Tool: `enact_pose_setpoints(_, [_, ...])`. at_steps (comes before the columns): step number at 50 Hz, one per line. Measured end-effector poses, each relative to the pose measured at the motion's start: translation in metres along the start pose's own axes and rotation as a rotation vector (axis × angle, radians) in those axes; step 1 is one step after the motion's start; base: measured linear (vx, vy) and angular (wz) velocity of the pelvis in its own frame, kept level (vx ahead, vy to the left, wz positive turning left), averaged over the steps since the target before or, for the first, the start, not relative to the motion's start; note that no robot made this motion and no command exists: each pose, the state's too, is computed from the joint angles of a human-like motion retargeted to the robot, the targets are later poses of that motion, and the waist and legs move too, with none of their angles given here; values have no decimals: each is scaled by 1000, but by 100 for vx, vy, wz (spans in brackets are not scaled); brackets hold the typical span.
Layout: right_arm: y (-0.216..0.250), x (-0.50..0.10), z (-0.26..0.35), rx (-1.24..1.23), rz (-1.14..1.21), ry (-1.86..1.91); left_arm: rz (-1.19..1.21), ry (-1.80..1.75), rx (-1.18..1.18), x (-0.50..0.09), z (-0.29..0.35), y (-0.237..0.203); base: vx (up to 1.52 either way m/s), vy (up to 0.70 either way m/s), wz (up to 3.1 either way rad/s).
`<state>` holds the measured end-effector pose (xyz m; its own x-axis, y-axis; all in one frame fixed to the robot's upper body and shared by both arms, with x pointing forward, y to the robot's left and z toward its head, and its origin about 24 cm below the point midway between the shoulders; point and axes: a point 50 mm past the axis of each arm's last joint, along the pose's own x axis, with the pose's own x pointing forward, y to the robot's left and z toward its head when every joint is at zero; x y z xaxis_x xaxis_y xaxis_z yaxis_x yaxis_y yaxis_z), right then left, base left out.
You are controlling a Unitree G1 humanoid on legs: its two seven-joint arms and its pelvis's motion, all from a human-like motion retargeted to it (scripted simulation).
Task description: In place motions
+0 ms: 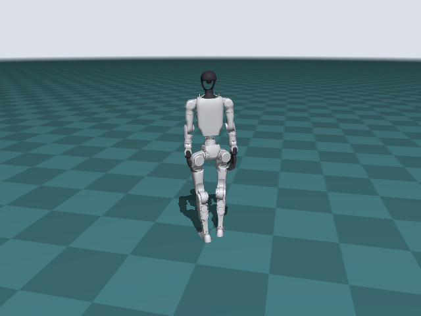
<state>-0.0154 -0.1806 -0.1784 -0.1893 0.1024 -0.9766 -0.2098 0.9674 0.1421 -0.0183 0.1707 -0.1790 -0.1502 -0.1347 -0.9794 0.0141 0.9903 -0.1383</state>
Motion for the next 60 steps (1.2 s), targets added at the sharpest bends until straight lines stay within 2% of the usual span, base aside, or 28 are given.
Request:
enact_pose_setpoints(26, [-1,0,-1,-4,-1,1,8,-20,-3,-1,5,2,-1,1,2])
enact_pose_setpoints(41, [-14,-4,0,6,-37,3,33,-148,-13,-2,35,-3,-9,7,18])
enact_pose_setpoints(60, [-8,-2,-1,6,-18,5,5,-12,22,0,7,-3,6,-4,-17])
